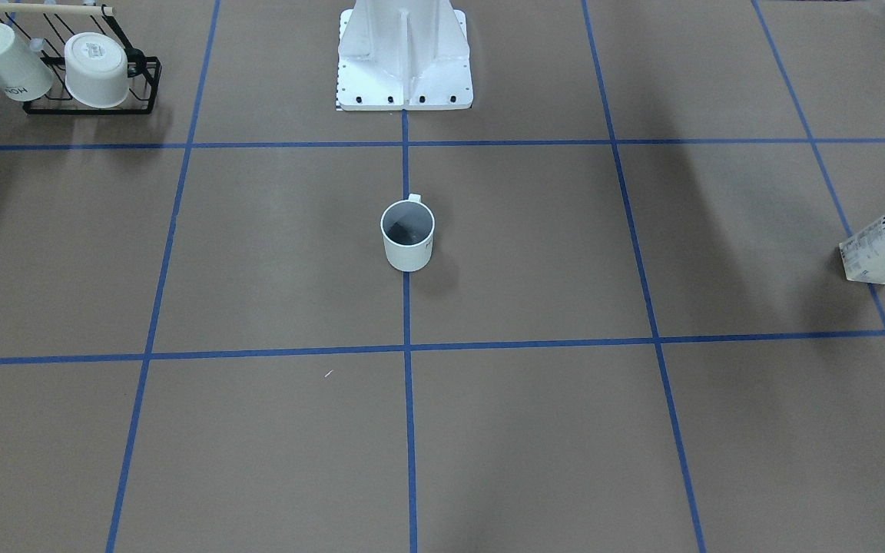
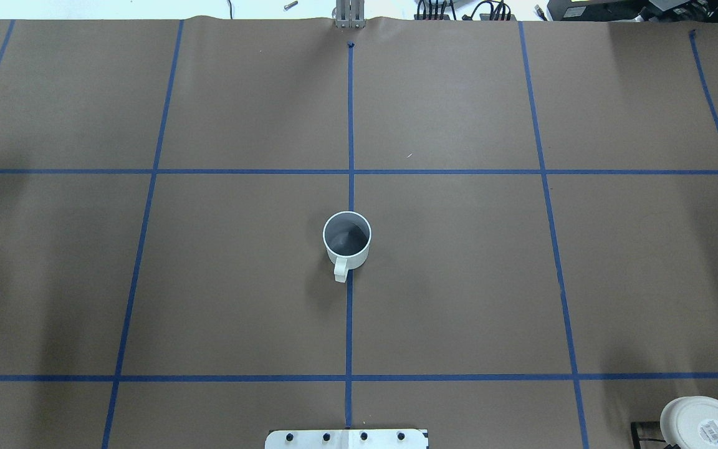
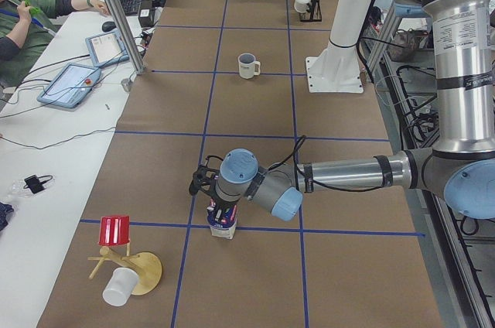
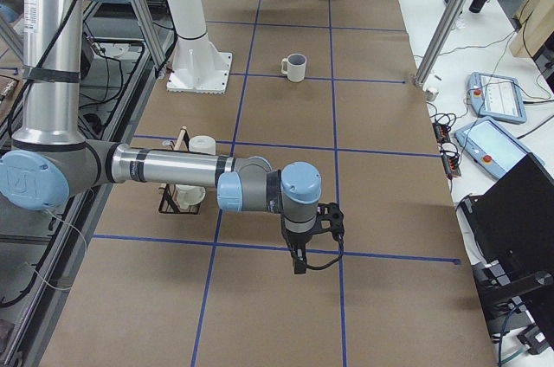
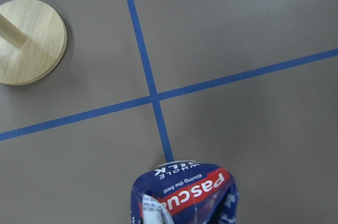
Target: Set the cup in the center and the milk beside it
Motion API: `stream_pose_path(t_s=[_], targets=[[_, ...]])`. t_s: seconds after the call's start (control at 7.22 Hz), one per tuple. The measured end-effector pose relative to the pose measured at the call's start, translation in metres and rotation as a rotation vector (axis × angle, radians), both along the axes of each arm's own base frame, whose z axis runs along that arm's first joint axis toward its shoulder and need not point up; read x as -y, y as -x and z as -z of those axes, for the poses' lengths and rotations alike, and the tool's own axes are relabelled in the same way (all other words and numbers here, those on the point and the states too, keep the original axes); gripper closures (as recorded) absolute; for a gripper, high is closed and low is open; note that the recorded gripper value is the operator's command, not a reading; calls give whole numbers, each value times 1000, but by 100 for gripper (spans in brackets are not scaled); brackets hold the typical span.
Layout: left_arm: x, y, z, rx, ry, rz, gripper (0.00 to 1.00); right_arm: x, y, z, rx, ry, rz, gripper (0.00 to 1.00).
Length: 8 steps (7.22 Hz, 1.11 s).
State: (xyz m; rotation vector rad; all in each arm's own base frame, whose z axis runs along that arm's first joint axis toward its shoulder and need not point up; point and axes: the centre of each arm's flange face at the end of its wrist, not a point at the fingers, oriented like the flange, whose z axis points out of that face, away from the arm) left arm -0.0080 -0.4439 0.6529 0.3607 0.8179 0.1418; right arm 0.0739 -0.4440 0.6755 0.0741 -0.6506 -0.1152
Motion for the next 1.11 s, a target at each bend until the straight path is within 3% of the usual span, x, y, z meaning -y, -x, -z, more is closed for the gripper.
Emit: stream_pose_path(t_s=[0.42,0.69,1.11], targets=[[15,-2,47,-11,-8,4,100,1,0,0,0,-1,0,0],[40,-12,119,-40,24,57,100,0,0,0,0,0,0,0],[78,-112,234,-72,97,102,100,0,0,0,0,1,0,0]])
